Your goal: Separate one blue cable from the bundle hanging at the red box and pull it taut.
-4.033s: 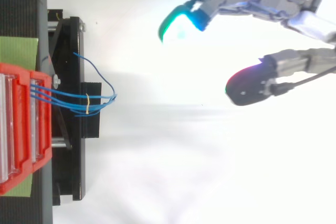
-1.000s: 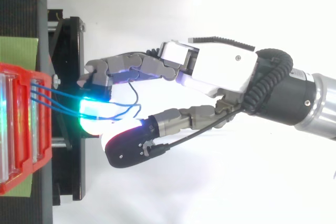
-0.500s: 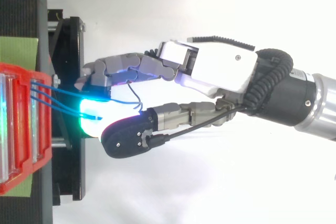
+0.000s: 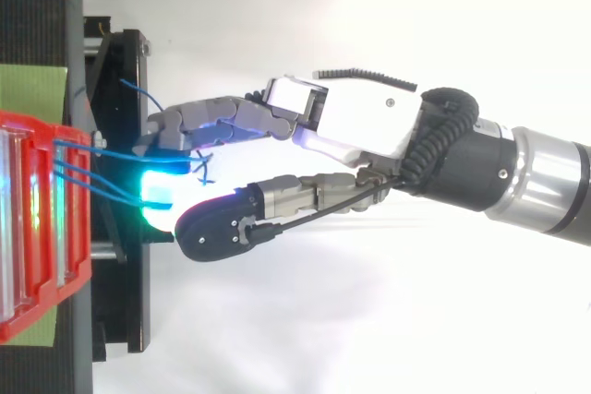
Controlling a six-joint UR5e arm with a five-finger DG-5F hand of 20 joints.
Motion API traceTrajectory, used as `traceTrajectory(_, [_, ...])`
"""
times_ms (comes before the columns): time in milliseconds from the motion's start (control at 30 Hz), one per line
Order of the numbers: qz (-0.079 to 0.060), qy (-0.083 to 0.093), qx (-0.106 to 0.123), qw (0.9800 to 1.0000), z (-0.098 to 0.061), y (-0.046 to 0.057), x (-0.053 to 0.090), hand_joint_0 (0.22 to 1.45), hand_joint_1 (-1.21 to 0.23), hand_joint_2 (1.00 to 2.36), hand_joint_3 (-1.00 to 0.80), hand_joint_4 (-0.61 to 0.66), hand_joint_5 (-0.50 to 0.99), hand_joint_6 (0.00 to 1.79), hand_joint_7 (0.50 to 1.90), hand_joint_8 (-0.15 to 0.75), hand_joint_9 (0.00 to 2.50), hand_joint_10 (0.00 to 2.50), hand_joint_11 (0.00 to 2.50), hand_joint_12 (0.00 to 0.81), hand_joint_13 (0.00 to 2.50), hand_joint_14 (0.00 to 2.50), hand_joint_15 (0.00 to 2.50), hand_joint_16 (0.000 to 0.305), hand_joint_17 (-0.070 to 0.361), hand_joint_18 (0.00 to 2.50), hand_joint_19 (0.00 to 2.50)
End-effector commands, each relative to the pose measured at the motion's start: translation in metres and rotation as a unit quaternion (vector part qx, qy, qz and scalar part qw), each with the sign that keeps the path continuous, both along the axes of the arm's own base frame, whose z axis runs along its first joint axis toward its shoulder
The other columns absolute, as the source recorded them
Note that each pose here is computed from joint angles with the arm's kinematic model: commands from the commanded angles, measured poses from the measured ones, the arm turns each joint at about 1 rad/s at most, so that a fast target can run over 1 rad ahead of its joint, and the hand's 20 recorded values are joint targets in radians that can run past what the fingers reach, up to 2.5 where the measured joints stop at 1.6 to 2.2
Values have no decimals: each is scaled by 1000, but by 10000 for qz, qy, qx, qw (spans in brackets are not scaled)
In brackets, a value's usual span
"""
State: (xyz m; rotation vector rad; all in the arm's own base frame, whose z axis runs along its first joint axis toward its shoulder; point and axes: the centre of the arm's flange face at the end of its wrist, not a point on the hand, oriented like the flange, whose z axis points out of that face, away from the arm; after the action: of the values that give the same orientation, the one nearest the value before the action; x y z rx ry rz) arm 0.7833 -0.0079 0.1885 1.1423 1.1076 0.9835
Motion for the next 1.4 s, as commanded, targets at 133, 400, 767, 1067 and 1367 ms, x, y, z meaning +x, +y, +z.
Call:
traceTrajectory(133, [11, 48, 62, 10000, 6, -1, 4, 598, -463, 1000, -500, 156, -108, 501, 1275, 257, 484, 4, 111, 287, 284, 2, 53, 39, 88, 325, 284])
traceTrajectory(400, [11, 18, 68, 10000, 12, -2, 6, 615, -466, 1000, -499, 141, -109, 544, 1279, 259, 497, 4, 121, 283, 293, 0, 49, 39, 87, 333, 279])
traceTrajectory(767, [156, -18, 182, 9997, 21, -1, 9, 633, -532, 1012, -373, 116, -159, 714, 1158, 262, 498, 6, 172, 284, 292, 0, 53, 39, 87, 341, 275])
traceTrajectory(1067, [221, 305, 170, 9991, 36, 0, 7, 654, -683, 1016, -316, 124, -231, 884, 931, 251, 474, 9, 259, 289, 293, 2, 63, 39, 88, 354, 281])
traceTrajectory(1367, [225, 449, 144, 9986, 46, 0, 0, 738, -783, 1013, -370, 67, -236, 898, 914, 250, 531, 11, 357, 292, 346, 3, 82, 40, 89, 420, 269])
